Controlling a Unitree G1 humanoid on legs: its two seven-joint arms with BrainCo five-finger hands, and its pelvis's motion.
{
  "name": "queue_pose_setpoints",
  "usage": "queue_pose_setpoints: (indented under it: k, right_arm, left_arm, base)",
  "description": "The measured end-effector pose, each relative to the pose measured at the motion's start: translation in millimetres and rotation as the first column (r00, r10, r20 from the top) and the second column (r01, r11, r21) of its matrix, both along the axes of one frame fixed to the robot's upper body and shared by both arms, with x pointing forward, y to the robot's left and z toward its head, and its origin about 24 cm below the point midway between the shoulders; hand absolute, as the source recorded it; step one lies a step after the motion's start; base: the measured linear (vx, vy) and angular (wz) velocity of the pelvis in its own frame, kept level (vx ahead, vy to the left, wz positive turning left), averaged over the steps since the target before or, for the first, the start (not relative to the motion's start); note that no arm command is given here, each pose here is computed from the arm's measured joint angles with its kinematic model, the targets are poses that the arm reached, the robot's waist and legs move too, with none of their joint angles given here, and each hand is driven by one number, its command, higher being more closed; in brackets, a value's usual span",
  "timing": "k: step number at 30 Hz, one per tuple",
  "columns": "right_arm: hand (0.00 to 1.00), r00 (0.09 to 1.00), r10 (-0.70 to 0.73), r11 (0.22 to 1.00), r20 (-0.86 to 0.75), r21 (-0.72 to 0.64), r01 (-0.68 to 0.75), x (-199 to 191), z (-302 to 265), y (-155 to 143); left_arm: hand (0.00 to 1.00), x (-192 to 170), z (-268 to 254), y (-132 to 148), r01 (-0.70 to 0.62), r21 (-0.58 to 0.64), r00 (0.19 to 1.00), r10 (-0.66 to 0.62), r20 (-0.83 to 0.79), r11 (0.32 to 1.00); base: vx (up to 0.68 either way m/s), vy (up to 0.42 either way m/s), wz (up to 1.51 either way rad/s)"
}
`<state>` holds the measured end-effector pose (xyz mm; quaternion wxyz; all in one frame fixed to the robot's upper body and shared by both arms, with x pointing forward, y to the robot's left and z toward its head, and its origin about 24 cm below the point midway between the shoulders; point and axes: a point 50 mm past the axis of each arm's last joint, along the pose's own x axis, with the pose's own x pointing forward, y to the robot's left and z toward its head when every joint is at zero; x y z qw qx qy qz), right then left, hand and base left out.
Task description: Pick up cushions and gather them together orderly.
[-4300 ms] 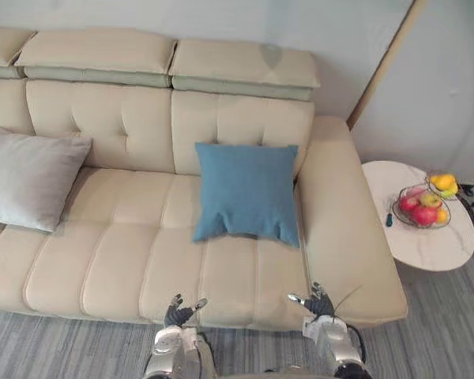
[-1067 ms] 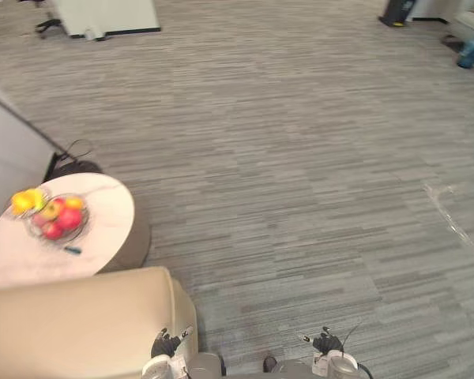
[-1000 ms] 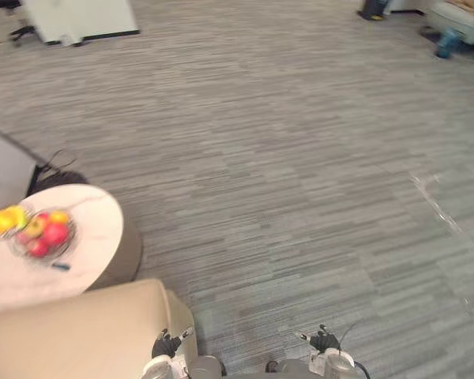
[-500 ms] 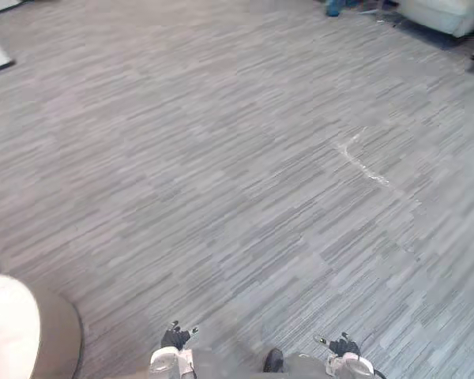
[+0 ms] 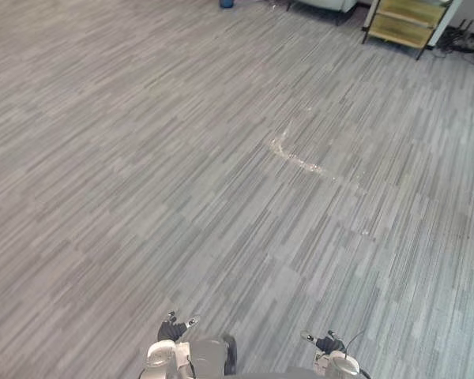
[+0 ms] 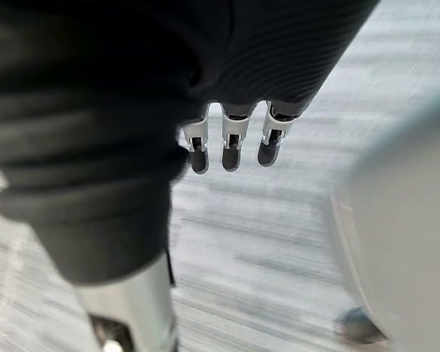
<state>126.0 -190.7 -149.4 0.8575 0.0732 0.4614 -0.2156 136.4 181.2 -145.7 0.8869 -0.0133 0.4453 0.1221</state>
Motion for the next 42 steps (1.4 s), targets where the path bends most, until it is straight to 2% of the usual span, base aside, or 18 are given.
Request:
queue_pose_setpoints:
  k: [6, 9, 11, 13, 17, 20, 23, 29, 37, 42]
  right_arm:
    - [0.00, 1.000, 0.021, 1.000, 0.008, -0.023, -0.021, 11, 3, -11]
    - [0.00, 1.000, -0.011, 0.999, -0.028, -0.052, 0.010, 2, 1, -30]
    - [0.00, 1.000, -0.019, 0.998, -0.023, -0.060, 0.018, 2, 2, -33]
    - [0.00, 0.999, -0.028, 0.998, -0.023, -0.059, 0.027, 2, 2, -33]
    - [0.00, 0.998, -0.059, 0.998, -0.008, 0.003, 0.059, 3, 0, -14]
    - [0.00, 0.997, -0.071, 0.997, 0.008, -0.001, 0.071, 9, 2, -15]
    - [0.00, 0.997, -0.078, 0.997, -0.022, 0.002, 0.078, 4, -1, -14]
    - [0.00, 0.996, -0.052, 0.998, -0.068, 0.038, 0.055, -13, -8, 1]
    - [0.00, 0.999, -0.036, 0.999, 0.010, 0.009, 0.036, 0, 0, -9]
    - [0.00, 0.998, -0.043, 0.999, -0.034, -0.010, 0.042, -8, -2, -23]
  left_arm:
    - [0.00, -4, -3, 1, 0.081, 0.024, 0.996, -0.080, -0.037, 0.996]
    - [0.00, -20, -10, -5, 0.059, -0.003, 0.995, -0.059, -0.084, 0.998]
    - [0.00, -21, -10, -8, 0.025, -0.018, 0.996, -0.027, -0.082, 1.000]
    - [0.00, -20, -9, -9, -0.012, -0.031, 0.998, 0.010, -0.070, 0.999]
    - [0.00, -4, 1, 1, 0.028, 0.013, 1.000, -0.029, 0.007, 1.000]
    - [0.00, 3, 4, -3, 0.035, 0.007, 0.998, -0.035, 0.044, 0.999]
    - [0.00, 4, 5, -5, 0.022, -0.002, 0.998, -0.021, 0.057, 1.000]
    - [0.00, 4, 5, 9, 0.019, 0.029, 0.999, -0.020, 0.034, 0.999]
    - [0.00, 4, 0, -4, 0.052, -0.003, 0.999, -0.052, 0.001, 0.999]
    - [0.00, -16, -8, -6, 0.056, -0.011, 0.996, -0.056, -0.065, 0.998]
  base:
    - [0.44, -0.113, -0.08]
    - [0.56, -0.287, 0.11]
    - [0.58, -0.279, -0.27]
    - [0.58, -0.214, -0.24]
    - [0.58, -0.141, -0.24]
    - [0.50, 0.007, -0.58]
    - [0.58, 0.148, -0.72]
    - [0.68, 0.156, -0.25]
    - [0.55, -0.012, 0.17]
    - [0.56, -0.276, 0.43]
